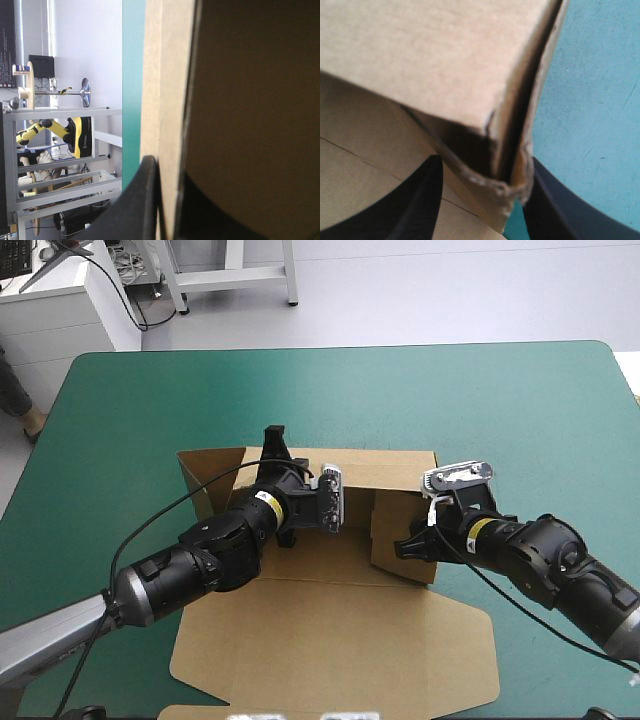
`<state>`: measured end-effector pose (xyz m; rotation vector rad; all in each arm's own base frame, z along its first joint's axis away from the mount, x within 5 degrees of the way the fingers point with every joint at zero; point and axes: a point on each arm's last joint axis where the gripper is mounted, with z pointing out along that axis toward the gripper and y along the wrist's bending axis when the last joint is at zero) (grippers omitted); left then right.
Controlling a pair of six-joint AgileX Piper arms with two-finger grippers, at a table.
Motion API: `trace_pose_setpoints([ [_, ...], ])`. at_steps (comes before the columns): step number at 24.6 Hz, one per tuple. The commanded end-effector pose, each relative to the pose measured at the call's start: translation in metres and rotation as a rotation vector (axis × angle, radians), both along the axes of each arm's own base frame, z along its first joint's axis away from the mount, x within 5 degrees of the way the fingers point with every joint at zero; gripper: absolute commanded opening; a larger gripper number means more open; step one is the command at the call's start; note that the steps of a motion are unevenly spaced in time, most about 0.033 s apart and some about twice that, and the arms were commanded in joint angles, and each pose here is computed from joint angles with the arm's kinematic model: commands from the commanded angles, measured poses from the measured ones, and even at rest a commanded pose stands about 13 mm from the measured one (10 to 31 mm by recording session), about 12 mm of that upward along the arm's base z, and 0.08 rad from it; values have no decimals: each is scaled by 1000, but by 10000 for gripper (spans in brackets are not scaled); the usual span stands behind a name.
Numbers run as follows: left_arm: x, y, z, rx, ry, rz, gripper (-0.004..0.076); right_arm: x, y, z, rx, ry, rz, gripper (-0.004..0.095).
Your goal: Fold the box
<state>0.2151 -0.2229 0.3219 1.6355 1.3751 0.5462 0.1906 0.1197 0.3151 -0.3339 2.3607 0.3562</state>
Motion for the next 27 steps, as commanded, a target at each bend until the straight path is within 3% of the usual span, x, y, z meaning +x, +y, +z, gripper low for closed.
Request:
trace_pose_setpoints([
  [1,-6,-5,12,-102,7,-37,-8,0,3,9,56,-99,-2,440],
  [3,-6,-5,12,-102,7,-37,-8,0,2,5,54,-95,-15,428],
  [6,-6,-5,12,-102,7,-37,-8,1,1,3,63,-94,-41,333],
  [12,-6,-4,12,-100,7,-34,-8,0,14,9,129,-170,17,-16],
  [23,-6,-4,12,-106,9,-31,5,26,38,-30,102,-57,2,-3],
  [26,-7,-3,12,-103,17,-18,178,29,40,-30,119,-73,2,-3],
  [27,-10,-4,12,-94,17,-19,274,29,39,-29,122,-79,-14,-3],
])
